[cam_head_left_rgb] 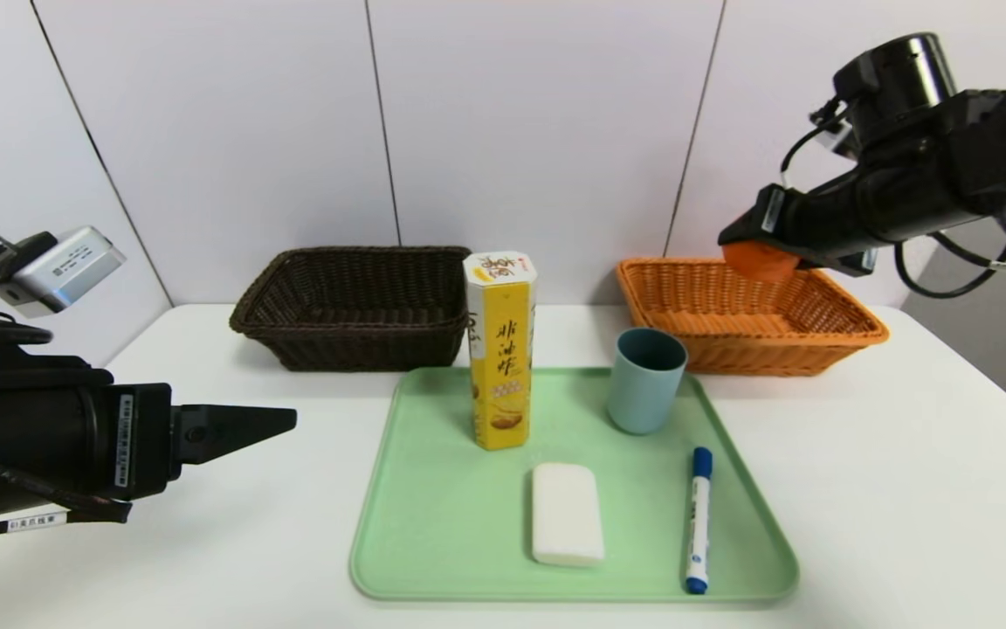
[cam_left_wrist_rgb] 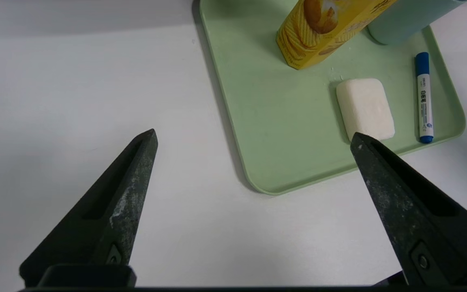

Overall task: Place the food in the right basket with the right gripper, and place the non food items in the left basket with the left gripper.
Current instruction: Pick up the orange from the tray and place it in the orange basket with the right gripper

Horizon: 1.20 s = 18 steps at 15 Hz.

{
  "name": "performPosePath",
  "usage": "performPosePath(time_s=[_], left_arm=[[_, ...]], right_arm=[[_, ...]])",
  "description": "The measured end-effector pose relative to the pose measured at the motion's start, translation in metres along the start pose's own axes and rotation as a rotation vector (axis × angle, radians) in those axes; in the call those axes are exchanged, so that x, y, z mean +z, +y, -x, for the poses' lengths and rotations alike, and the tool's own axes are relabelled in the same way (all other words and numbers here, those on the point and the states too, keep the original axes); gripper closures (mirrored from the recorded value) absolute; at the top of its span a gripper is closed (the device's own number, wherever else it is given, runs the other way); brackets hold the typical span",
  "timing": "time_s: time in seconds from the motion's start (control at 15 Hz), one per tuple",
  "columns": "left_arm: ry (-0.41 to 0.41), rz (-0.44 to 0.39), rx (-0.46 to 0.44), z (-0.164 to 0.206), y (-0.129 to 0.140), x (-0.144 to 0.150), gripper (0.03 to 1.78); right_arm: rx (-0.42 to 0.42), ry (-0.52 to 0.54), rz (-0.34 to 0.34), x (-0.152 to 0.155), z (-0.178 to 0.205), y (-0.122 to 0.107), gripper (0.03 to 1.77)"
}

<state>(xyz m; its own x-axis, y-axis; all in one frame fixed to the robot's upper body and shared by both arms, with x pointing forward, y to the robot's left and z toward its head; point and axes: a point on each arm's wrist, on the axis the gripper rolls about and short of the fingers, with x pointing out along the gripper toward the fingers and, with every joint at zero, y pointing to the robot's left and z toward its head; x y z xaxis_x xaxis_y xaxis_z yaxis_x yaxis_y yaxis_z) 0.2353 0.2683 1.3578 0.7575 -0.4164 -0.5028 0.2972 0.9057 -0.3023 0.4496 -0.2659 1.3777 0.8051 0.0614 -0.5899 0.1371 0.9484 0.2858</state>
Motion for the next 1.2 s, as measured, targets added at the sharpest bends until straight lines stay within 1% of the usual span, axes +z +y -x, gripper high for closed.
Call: performPosePath(time_s=[0.13, 0.27, 0.33, 0.53, 0.87, 0.93, 1.07, 1.2], left_arm=[[0.002, -0.002, -0.003, 0.0, -0.001, 0.0, 0.12], [0.003, -0.002, -0.003, 0.0, -0.001, 0.0, 0.12], [0.005, -0.002, -0.003, -0.001, -0.001, -0.001, 0.12], [0.007, -0.001, -0.003, -0.001, -0.001, -0.001, 0.12], [0.008, -0.001, -0.001, -0.001, 0.0, -0.002, 0.12], [0.009, 0.0, 0.0, -0.001, 0.0, -0.002, 0.12], [0.009, 0.001, -0.001, -0.001, 0.0, -0.002, 0.12], [0.011, -0.001, 0.0, -0.002, 0.0, -0.002, 0.12]], right_arm=[[-0.039, -0.015, 0.014, -0.003, -0.041, -0.004, 0.64], [-0.059, -0.04, 0.002, -0.004, -0.077, -0.012, 0.64], [-0.064, -0.051, -0.004, -0.004, -0.092, -0.015, 0.64], [-0.084, -0.034, -0.012, -0.009, -0.122, -0.021, 0.64], [-0.099, -0.022, -0.012, -0.012, -0.147, -0.027, 0.64], [-0.099, -0.021, -0.013, -0.013, -0.15, -0.027, 0.55], [-0.103, -0.025, -0.018, -0.012, -0.153, -0.027, 0.45], [-0.148, -0.036, -0.01, -0.012, -0.154, -0.028, 0.37]])
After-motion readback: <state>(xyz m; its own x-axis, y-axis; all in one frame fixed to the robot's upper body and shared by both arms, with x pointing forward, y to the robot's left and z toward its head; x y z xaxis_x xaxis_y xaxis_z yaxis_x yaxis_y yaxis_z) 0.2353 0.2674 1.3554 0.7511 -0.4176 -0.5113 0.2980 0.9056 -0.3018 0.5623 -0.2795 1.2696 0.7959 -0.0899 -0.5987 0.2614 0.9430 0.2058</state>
